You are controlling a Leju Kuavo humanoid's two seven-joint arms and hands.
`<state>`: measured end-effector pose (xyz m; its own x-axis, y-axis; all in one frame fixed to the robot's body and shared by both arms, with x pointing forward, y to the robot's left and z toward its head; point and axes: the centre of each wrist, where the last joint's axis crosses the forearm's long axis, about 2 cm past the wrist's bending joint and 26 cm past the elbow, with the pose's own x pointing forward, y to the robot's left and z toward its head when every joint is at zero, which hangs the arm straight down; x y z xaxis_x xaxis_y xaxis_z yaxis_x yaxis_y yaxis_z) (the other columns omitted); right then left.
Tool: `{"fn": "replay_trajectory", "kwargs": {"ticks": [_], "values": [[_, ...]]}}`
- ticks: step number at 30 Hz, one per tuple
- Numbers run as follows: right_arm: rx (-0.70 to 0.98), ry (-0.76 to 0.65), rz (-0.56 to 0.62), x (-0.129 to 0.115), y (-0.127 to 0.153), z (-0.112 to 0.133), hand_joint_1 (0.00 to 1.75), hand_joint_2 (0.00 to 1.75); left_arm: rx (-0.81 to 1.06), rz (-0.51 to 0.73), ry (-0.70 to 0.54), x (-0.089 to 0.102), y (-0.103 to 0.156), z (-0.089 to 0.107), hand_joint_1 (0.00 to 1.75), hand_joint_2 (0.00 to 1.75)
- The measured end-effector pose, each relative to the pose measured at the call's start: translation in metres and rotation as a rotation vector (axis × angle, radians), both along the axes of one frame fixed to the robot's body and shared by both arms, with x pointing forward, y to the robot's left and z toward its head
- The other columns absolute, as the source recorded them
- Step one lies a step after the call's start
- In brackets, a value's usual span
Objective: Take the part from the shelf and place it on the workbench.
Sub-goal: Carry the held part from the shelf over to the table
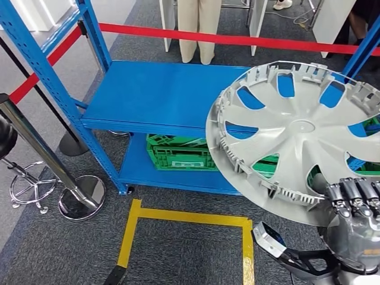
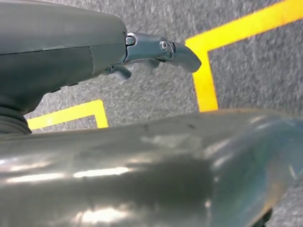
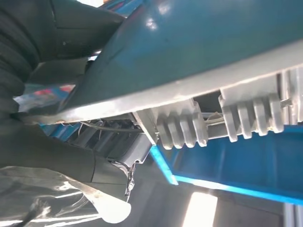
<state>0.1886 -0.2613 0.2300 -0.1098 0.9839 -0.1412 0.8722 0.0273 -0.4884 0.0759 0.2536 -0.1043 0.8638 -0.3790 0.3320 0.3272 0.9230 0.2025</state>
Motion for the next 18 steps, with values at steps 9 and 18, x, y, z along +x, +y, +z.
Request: {"fn": "replay_trajectory", "kwargs": {"ticks": [9,18], "values": [[0.023,0.008,-0.028,-0.0098,-0.0022,-0.0004,1.75,1.75,0.006,0.004,0.012,-0.0085,-0.0024,-0.0012,0.0,0.0],[0.06,0.004,-0.031,-0.0091,0.0007,0.0007,1.75,1.75,0.026,0.041,0.025,-0.0028,0.0065,-0.0009,0.0,0.0]]}}
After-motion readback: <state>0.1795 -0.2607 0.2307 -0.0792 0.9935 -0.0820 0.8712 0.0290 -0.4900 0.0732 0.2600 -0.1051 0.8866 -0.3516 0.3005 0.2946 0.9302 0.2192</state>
